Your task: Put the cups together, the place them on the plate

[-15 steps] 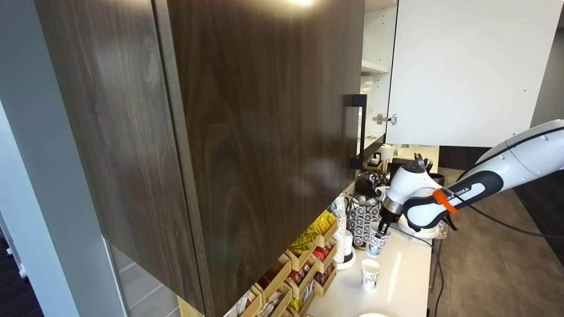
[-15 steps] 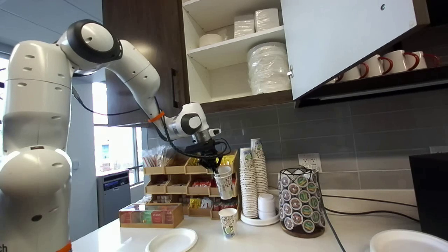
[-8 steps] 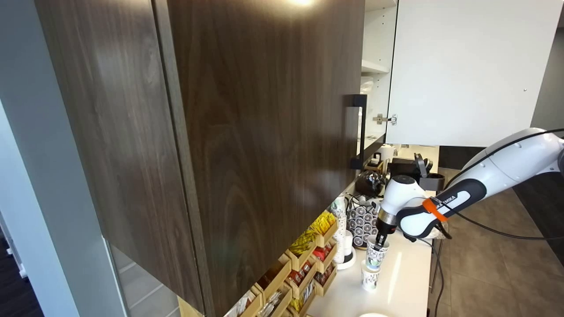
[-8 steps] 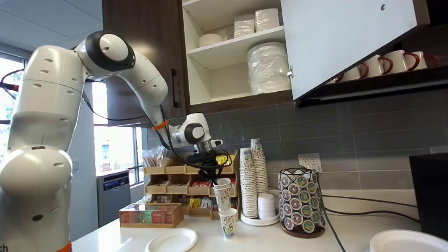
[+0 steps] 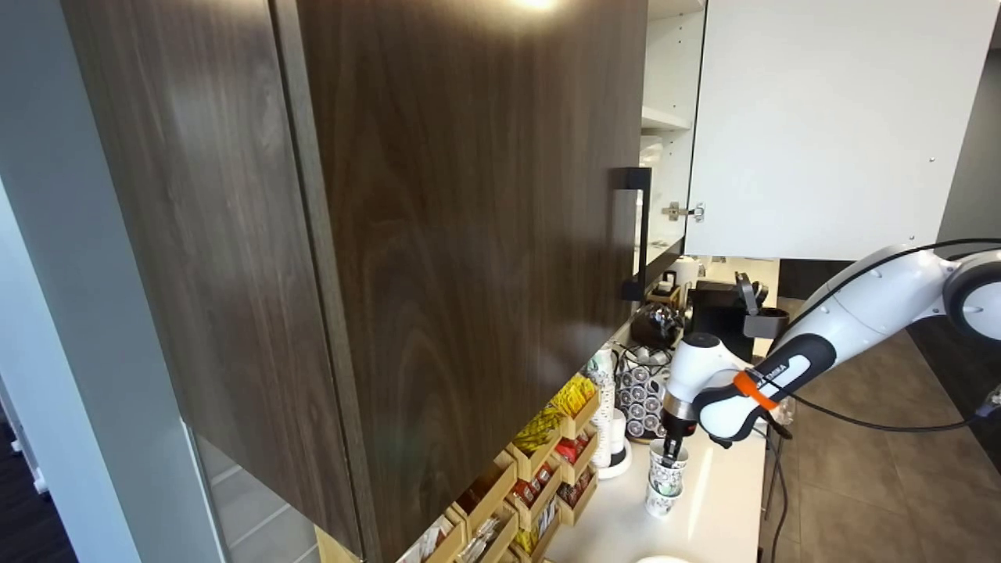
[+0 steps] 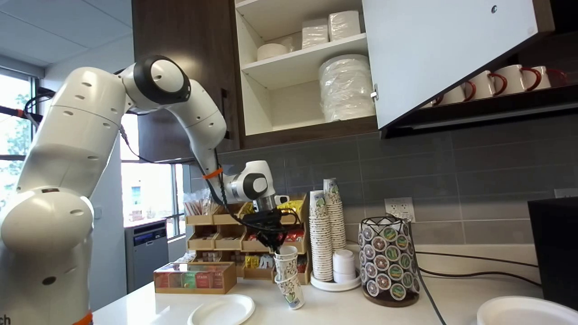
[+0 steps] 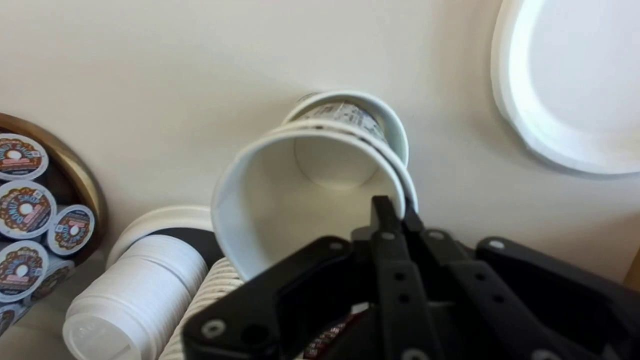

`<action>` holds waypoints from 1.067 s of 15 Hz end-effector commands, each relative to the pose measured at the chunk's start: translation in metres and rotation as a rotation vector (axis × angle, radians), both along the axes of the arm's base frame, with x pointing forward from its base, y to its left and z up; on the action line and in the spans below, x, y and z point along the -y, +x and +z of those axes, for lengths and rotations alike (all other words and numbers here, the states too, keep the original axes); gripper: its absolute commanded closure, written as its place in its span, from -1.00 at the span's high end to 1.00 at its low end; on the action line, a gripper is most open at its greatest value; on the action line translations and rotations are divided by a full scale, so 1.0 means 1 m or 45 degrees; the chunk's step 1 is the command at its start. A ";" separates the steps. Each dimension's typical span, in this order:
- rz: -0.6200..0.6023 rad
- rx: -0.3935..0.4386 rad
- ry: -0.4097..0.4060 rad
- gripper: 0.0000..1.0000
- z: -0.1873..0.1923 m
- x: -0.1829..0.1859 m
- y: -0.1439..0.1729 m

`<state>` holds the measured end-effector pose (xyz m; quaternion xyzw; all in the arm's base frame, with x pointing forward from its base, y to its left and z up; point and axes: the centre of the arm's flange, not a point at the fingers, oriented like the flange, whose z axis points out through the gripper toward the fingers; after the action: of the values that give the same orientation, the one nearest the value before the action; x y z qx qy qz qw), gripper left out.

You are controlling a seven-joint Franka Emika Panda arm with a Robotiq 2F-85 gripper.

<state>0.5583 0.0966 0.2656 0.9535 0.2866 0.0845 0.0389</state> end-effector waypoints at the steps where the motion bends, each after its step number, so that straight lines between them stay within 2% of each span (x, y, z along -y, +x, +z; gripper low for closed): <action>1: -0.002 -0.050 -0.026 -0.94 -0.033 -0.005 0.011; 9: -0.016 -0.128 -0.044 -0.95 -0.083 -0.004 0.016; 16: -0.029 -0.132 -0.047 -0.95 -0.088 -0.004 0.014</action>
<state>0.5698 0.1008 0.2022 0.9568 0.2852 0.0431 0.0360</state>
